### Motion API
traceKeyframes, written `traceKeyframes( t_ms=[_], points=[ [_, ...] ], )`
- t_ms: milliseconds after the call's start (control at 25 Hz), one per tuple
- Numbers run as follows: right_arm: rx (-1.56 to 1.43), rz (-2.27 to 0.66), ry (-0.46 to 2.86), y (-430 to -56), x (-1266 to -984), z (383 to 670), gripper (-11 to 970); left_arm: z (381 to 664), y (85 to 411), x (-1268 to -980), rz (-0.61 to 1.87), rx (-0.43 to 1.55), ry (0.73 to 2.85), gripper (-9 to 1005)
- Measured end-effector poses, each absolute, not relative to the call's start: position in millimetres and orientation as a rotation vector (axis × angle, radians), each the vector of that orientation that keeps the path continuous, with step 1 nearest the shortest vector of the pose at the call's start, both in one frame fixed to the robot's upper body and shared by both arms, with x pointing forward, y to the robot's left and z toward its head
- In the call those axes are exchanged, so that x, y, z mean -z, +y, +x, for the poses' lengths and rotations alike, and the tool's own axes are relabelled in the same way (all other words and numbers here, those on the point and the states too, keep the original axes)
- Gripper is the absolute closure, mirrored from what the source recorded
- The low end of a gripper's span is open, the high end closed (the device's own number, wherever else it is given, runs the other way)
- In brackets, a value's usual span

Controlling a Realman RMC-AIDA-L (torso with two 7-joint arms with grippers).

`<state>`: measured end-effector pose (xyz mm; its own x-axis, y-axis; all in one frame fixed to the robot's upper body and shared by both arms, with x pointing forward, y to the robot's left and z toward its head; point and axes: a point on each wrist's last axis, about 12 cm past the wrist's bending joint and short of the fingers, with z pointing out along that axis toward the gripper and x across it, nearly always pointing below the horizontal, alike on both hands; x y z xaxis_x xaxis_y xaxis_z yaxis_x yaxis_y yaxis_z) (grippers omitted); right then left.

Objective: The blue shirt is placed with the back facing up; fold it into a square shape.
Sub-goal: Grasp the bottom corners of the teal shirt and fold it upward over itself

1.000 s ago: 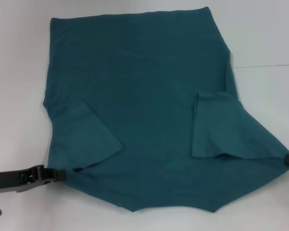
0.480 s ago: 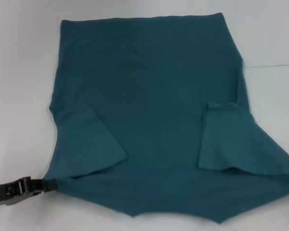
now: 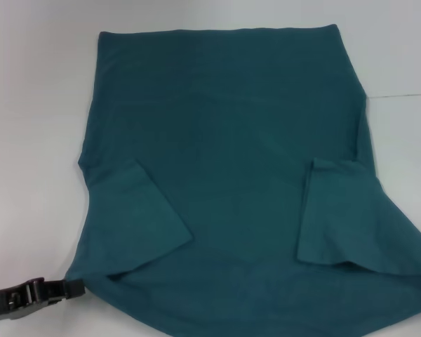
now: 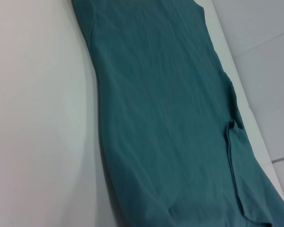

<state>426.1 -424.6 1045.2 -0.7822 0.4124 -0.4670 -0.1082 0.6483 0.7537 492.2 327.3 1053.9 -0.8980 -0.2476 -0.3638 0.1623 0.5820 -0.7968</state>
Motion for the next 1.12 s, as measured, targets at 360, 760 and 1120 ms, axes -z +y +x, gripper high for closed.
traceKeyframes(
  t_ms=[360, 760, 1120],
  points=[
    [-1.080, 0.246, 2.232, -427.0, -1044.0, 417.7, 923, 486.8, 328.2, -1050.7, -0.074, 1.262, 2.381, 942],
    [-1.090, 0.238, 2.231, -425.4, -1044.6, 419.7, 923, 486.1, 324.5, -1051.2, -0.040, 1.290, 2.389, 928],
    [-1.089, 0.229, 2.228, -424.5, -1045.9, 423.8, 923, 485.1, 320.0, -1048.0, -0.026, 1.306, 2.428, 915]
  ],
)
